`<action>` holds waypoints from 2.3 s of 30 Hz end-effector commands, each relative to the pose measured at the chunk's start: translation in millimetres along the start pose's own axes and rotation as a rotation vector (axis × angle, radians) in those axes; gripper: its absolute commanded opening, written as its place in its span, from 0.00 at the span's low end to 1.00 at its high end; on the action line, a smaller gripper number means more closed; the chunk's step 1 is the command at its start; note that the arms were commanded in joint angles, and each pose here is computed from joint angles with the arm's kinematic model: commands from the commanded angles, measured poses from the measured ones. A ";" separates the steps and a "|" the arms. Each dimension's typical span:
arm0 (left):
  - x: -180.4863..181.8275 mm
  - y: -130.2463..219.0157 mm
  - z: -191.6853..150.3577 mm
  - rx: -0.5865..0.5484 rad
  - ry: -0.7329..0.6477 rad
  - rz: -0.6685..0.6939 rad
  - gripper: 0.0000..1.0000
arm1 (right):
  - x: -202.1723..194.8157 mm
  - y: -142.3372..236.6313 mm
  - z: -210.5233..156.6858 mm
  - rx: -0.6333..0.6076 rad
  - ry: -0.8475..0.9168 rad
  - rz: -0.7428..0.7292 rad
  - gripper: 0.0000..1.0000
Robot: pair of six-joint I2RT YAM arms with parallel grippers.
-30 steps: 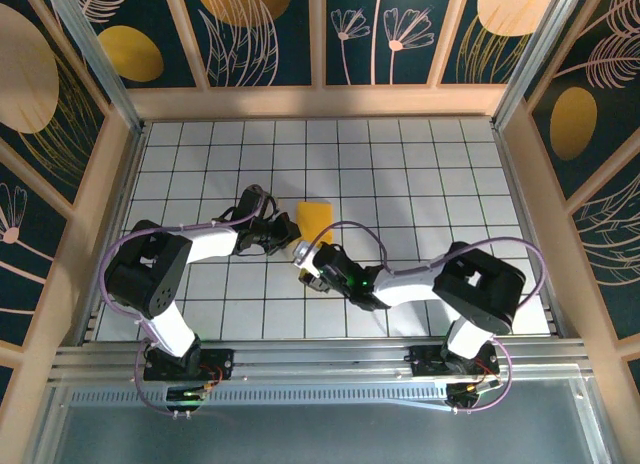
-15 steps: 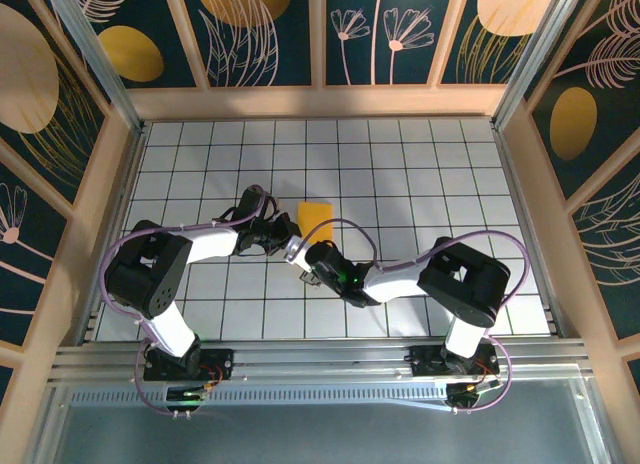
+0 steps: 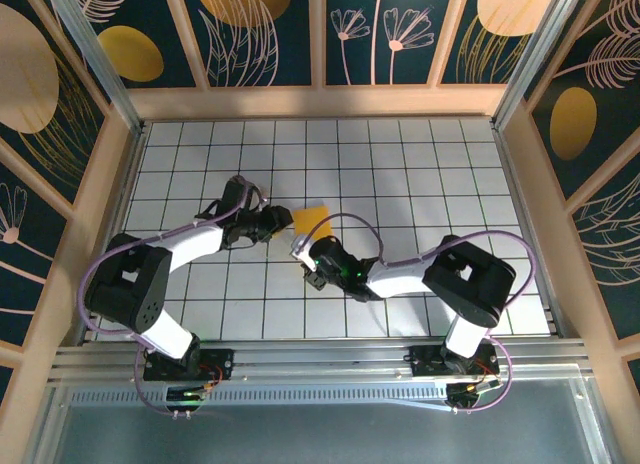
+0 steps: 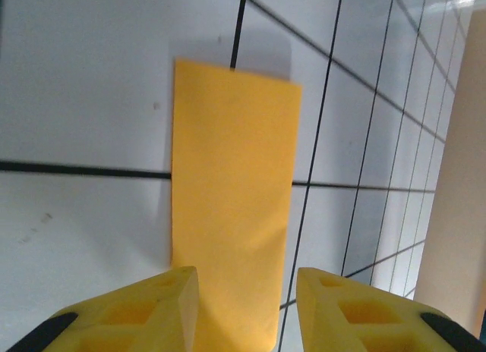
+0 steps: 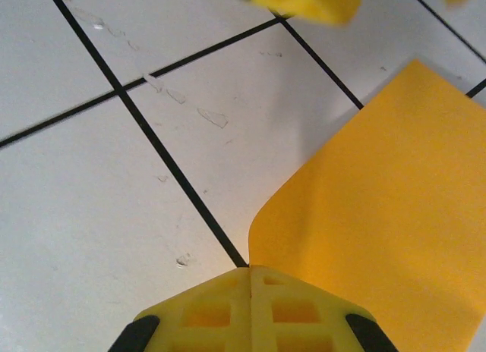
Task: Fold a paper plane with a square sheet of paper (fold left side to right side)
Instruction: Third fold the triangle at the center of the table.
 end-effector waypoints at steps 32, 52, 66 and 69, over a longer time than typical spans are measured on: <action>13.1 -109.4 -7.6 0.215 -0.216 0.219 0.03 | -30.1 7.8 -15.6 -0.058 -0.568 0.416 0.00; 14.4 -113.0 -11.2 0.217 -0.227 0.229 0.01 | -68.7 -9.3 -28.1 0.008 -0.651 0.240 0.00; 13.1 -112.7 -10.6 0.214 -0.230 0.228 0.01 | -69.4 -14.3 -32.0 0.030 -0.649 0.235 0.00; 13.5 -112.9 -10.6 0.214 -0.229 0.230 0.01 | -69.9 -14.5 -33.3 0.036 -0.650 0.224 0.00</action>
Point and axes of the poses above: each hand's point on the last joint's axis, 136 mm out from that joint toward the fingers, its own y axis back along the fingers, its own x axis along the line the jaws close on, z = x × y, the point moved 7 cm from there along y, back along the fingers, and after that the axes turned 13 degrees about y, right-handed, at the moved point
